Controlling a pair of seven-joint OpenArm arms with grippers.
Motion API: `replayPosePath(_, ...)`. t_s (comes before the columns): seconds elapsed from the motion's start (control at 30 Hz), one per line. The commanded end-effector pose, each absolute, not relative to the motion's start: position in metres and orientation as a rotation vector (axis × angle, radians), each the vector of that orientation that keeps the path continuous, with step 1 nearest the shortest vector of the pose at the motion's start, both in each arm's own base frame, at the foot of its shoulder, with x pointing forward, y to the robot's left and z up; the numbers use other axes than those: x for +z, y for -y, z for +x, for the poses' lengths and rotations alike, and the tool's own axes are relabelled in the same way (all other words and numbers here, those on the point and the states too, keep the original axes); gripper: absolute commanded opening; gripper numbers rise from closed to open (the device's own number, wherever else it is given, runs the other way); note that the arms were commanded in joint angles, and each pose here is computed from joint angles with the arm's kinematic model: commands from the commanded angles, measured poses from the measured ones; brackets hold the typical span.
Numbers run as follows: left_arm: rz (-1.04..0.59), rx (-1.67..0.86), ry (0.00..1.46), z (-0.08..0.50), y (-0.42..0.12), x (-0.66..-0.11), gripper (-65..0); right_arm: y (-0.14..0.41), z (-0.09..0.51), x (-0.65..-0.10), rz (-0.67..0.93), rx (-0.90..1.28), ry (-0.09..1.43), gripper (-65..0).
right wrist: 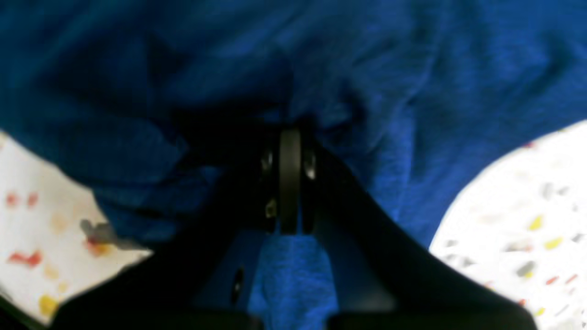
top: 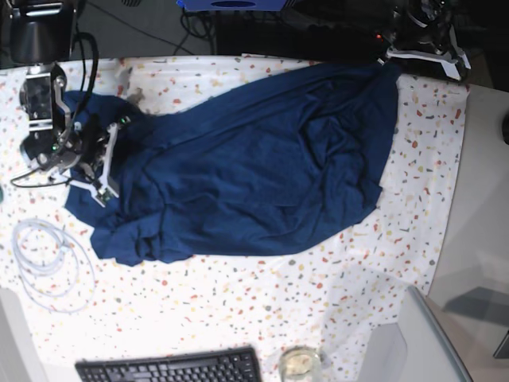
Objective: Layout the t-shirt on the table in an organized manner, then fold the t-shirt properly
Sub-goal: 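Reach both grippers into the shirt body and grasp the fabric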
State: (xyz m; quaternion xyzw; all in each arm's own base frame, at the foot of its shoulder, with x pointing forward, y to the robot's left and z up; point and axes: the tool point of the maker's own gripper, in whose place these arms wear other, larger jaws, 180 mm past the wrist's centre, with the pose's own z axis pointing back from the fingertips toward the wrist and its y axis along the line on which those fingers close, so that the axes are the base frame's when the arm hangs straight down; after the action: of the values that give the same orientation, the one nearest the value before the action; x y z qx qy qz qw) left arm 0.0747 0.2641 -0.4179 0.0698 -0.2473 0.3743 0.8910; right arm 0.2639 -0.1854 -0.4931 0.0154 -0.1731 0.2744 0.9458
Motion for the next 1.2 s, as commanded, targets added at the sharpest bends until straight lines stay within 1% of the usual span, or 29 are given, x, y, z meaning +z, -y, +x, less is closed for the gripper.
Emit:
replayPosePath(0.0, 0.143, 0.773, 0.541, 0.082, -0.266, -0.413, -48.2, 0.193, 0.276, -0.486, 0.009, 0.551, 0.379, -64.2)
replayPosePath(0.13, 0.074, 0.774, 0.637, 0.135, -0.258, -0.408, -48.4, 0.205, 0.28, -0.482, -0.016, 0.549, 0.381, -64.2)
replayPosePath(0.23, 0.006, 0.727, 0.691, 0.18, -0.24, -0.406, -48.5, 0.207, 0.281, -0.481, -0.022, 0.55, 0.382, -64.2)
replayPosePath(0.3, -0.028, 0.708, 0.69, 0.203, -0.229, -0.415, -49.2, 0.207, 0.281, -0.48, -0.023, 0.551, 0.383, -64.2)
replayPosePath(0.37, -0.052, 0.702, 0.657, 0.222, -0.219, -0.433, -55.1, 0.207, 0.281, -0.48, -0.023, 0.551, 0.383, -64.2)
replayPosePath(0.43, -0.059, 0.7, 0.609, 0.231, -0.212, -0.452, -63.2, 0.207, 0.281, -0.48, -0.023, 0.551, 0.383, -64.2)
replayPosePath(0.47, -0.06, 0.699, 0.588, 0.235, -0.21, -0.46, -65.0, 0.207, 0.282, -0.48, -0.024, 0.551, 0.385, -64.2)
replayPosePath(0.63, -0.053, 0.719, 0.541, 0.251, -0.211, -0.481, -65.0, 0.209, 0.29, -0.482, -0.018, 0.537, 0.38, -64.2)
replayPosePath(0.87, -0.047, 0.743, 0.535, 0.306, -0.223, -0.486, -65.0, 0.209, 0.322, -0.487, 0.029, 0.487, 0.408, -64.2)
replayPosePath(1.07, 0.0, 0.709, 0.575, 0.35, -0.229, -0.472, -65.0, 0.209, 0.349, -0.482, 0.054, 0.456, 0.448, -64.2)
replayPosePath(1.17, -0.01, 0.701, 0.597, 0.365, -0.222, -0.463, -65.0, 0.213, 0.359, -0.479, 0.036, 0.424, 0.465, -64.2)
